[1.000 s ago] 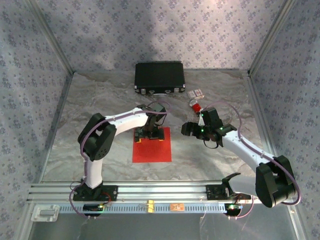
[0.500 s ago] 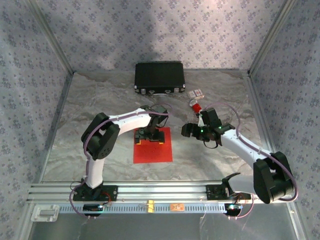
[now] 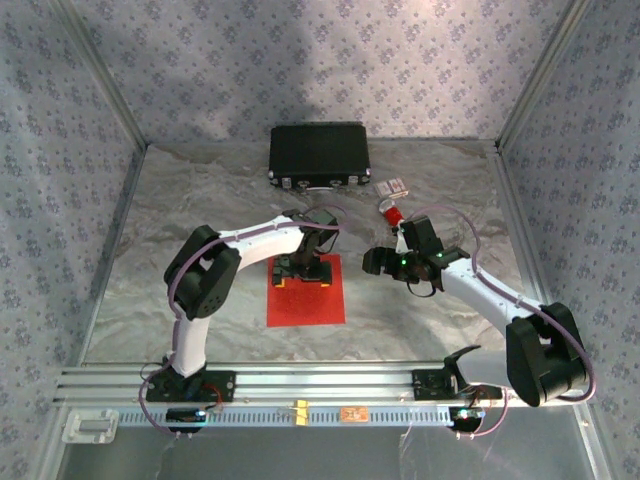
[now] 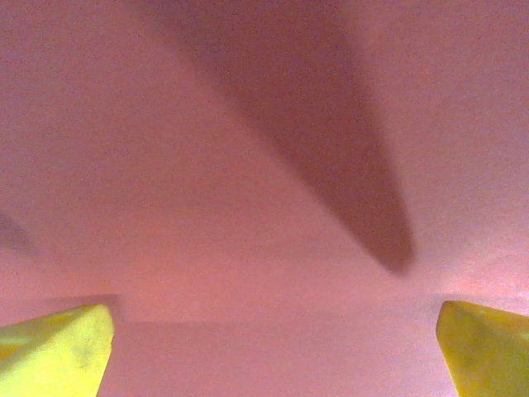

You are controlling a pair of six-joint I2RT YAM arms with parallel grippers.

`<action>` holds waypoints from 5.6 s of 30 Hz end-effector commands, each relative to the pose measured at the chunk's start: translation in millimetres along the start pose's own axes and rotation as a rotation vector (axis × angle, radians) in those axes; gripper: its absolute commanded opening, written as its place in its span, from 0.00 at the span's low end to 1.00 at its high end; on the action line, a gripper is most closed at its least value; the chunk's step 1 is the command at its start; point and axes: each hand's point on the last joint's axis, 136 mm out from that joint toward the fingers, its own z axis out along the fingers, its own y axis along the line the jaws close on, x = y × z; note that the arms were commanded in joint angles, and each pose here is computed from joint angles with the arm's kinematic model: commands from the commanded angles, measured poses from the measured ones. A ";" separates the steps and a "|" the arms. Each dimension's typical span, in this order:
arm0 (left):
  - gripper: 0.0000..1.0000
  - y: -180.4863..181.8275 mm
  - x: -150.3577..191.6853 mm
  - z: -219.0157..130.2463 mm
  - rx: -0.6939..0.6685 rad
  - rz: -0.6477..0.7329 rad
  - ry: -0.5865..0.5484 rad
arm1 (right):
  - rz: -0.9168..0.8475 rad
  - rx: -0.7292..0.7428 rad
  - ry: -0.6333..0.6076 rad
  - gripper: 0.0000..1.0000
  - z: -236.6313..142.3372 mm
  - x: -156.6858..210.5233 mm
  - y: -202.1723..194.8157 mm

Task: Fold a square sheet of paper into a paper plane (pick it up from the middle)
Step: First fold the square sheet of paper in half at the center of the table, then hold the square sheet of paper at the center of the table.

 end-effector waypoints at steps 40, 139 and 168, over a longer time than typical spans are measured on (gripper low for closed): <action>0.68 -9.3 -13.2 -12.7 0.148 0.034 -0.185 | -0.056 0.060 -0.236 0.82 -31.2 -25.4 -4.6; 0.54 -17.2 -27.8 -10.2 0.556 -0.076 -0.252 | 0.054 -0.264 -0.033 0.68 10.8 -14.0 44.9; 0.50 -10.8 -17.9 31.1 0.366 0.068 -0.098 | 0.058 -0.244 0.010 0.67 23.0 -3.6 45.9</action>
